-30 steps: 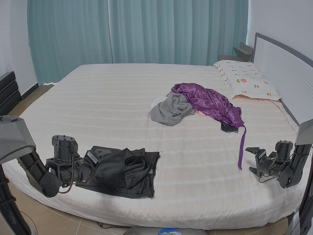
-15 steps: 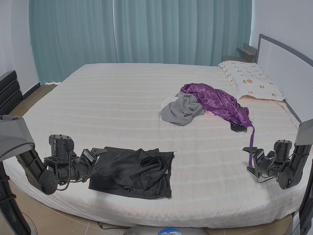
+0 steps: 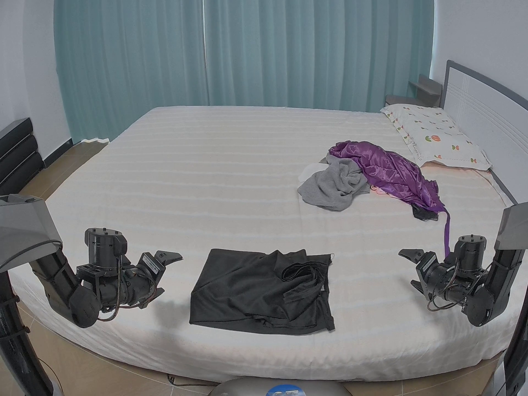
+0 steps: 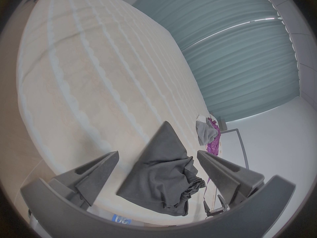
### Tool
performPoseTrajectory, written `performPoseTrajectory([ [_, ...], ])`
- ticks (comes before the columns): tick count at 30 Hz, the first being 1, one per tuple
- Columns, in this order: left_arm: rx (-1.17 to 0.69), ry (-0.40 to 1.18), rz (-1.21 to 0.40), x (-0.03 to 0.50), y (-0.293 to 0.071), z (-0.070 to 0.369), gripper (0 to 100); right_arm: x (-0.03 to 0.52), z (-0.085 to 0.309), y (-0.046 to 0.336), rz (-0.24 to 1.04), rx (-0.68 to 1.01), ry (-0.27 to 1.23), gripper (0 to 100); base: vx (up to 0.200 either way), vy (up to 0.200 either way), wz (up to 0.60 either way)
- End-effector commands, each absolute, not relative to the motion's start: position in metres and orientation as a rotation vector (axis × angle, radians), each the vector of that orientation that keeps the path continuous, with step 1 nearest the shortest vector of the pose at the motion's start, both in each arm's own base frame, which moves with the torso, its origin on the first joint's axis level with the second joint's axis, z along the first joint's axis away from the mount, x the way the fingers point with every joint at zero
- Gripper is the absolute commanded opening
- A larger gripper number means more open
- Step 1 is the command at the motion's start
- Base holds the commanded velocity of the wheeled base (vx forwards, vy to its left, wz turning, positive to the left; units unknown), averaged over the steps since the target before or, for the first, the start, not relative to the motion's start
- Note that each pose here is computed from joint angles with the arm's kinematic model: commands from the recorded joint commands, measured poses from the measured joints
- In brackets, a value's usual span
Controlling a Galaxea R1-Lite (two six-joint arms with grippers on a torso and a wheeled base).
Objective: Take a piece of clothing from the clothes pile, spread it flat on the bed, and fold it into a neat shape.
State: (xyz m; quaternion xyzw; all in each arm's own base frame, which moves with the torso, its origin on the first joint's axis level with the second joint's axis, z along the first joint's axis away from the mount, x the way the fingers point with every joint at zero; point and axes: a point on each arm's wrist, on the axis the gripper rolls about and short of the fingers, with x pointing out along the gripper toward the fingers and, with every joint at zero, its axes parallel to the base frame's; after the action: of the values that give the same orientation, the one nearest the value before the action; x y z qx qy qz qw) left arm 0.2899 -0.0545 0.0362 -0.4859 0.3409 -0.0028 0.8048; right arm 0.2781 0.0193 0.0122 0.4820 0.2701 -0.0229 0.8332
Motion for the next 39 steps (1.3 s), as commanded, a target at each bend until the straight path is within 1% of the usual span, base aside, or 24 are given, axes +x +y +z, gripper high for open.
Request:
performPoseTrajectory([
  [1,-1.039,0.739,-0.007,0.29,-0.055,0.034,100,0.272,0.013,0.039,-0.028,0.943,0.582,100,0.0,0.2,0.0],
  [6,-1.038,0.743,-0.01,0.29,-0.056,0.034,100,0.263,0.016,0.059,-0.001,0.866,0.583,100,0.0,0.2,0.0],
  [8,-1.035,0.746,-0.01,0.29,-0.057,0.033,100,0.258,0.02,0.07,0.033,0.84,0.589,100,0.0,0.2,0.0],
  [12,-1.031,0.755,-0.01,0.289,-0.058,0.03,100,0.246,0.022,0.091,0.091,0.783,0.602,100,0.0,0.0,0.0],
  [13,-1.031,0.755,-0.01,0.289,-0.058,0.03,100,0.246,0.022,0.091,0.091,0.783,0.602,100,0.0,0.0,0.0],
  [16,-1.028,0.77,-0.001,0.29,-0.058,0.025,100,0.24,0.032,0.109,0.148,0.656,0.567,100,0.0,0.0,0.0],
  [17,-1.028,0.772,-0.001,0.29,-0.058,0.025,100,0.24,0.031,0.11,0.151,0.644,0.571,100,0.0,0.0,0.0],
  [18,-1.027,0.774,-0.002,0.29,-0.059,0.024,100,0.238,0.031,0.116,0.171,0.583,0.583,100,0.0,0.0,0.0],
  [19,-1.027,0.773,-0.004,0.29,-0.059,0.025,100,0.239,0.031,0.119,0.176,0.558,0.589,100,0.0,0.0,0.0],
  [23,-1.026,0.768,-0.007,0.29,-0.06,0.024,100,0.243,0.024,0.131,0.159,0.489,0.654,100,0.0,0.0,0.0],
  [25,-1.025,0.774,-0.007,0.289,-0.06,0.022,100,0.246,0.019,0.139,0.149,0.452,0.718,100,0.0,0.0,0.0],
  [30,-1.024,0.773,-0.01,0.288,-0.061,0.022,100,0.261,0.02,0.147,0.144,0.389,0.763,100,0.0,0.0,0.0],
  [33,-1.022,0.773,-0.008,0.288,-0.061,0.021,100,0.266,0.008,0.153,0.128,0.348,0.828,100,0.0,0.0,0.0],
  [37,-1.022,0.775,-0.007,0.288,-0.06,0.021,100,0.269,-0.001,0.152,0.119,0.303,0.861,100,0.0,0.0,0.0],
  [39,-1.022,0.775,-0.007,0.288,-0.06,0.021,100,0.272,-0.01,0.148,0.088,0.277,0.877,100,0.0,0.0,0.0],
])
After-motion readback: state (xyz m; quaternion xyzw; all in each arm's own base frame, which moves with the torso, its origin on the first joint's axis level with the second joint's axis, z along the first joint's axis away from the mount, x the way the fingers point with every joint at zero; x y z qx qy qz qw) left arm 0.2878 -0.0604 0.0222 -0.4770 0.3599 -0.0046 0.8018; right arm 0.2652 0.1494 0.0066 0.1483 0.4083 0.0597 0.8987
